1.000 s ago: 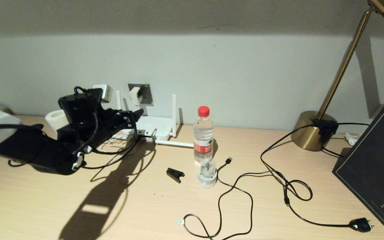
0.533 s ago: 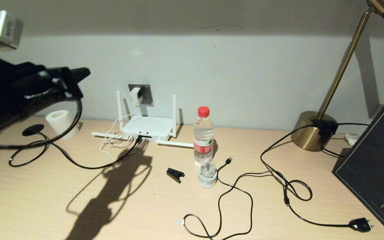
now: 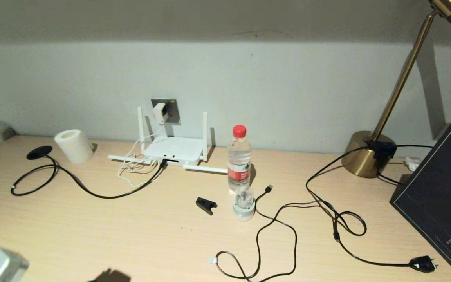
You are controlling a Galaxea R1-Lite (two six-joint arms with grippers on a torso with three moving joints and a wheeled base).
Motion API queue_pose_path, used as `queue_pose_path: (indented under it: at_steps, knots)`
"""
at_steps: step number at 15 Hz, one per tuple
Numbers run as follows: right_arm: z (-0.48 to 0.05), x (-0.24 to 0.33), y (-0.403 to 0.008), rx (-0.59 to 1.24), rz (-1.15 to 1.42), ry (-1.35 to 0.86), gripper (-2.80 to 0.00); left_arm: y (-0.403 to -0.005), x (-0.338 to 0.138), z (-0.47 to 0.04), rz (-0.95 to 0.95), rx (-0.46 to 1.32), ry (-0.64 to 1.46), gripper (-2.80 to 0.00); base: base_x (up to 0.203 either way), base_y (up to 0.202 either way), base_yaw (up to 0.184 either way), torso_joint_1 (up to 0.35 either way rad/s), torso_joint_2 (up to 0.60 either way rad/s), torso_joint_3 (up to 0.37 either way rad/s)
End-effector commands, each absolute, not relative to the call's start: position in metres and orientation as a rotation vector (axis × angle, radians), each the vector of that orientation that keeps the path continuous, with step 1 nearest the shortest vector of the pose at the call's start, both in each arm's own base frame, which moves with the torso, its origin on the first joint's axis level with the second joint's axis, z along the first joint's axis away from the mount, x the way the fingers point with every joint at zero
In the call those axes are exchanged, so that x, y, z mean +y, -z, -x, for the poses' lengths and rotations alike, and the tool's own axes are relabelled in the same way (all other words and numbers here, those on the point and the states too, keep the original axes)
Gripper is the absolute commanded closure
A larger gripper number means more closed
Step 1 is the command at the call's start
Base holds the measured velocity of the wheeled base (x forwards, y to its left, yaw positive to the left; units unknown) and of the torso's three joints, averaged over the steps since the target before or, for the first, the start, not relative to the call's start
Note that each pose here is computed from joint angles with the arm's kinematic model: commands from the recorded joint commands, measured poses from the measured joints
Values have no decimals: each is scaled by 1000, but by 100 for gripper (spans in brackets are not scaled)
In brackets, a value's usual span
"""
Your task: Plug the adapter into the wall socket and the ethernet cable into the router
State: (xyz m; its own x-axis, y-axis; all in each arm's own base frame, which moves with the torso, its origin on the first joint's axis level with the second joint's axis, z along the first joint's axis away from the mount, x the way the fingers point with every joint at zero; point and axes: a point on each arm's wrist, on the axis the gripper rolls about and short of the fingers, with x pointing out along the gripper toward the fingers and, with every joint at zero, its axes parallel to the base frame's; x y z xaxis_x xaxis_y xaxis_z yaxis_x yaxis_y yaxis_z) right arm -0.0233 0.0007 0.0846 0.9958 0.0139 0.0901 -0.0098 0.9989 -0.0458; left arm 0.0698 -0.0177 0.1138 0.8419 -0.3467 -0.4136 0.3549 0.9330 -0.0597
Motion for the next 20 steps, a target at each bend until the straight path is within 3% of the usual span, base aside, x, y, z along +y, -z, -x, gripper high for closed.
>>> queue_pose_path:
  at_steps: [1,6,9,13,20]
  knots:
    - [21,1,-75,-57,45,-13,0,-89,-9,-29,-56,425,331,0,0,0,0,0,0,0]
    - [20,1,-75,-56,41,-13,0,-82,0,0,-46,242,155,0,0,0,0,0,0,0]
    - [21,1,-75,-57,40,-13,0,-79,0,1,-25,263,7,0,0,0,0,0,0,0]
    - [20,0,-75,-56,14,-1,0,-75,-1,21,-91,-6,38,0,0,0,0,0,0,0]
    - [20,0,-74,-51,22,0,0,-76,0,22,31,-26,3,0,0,0,0,0,0,0]
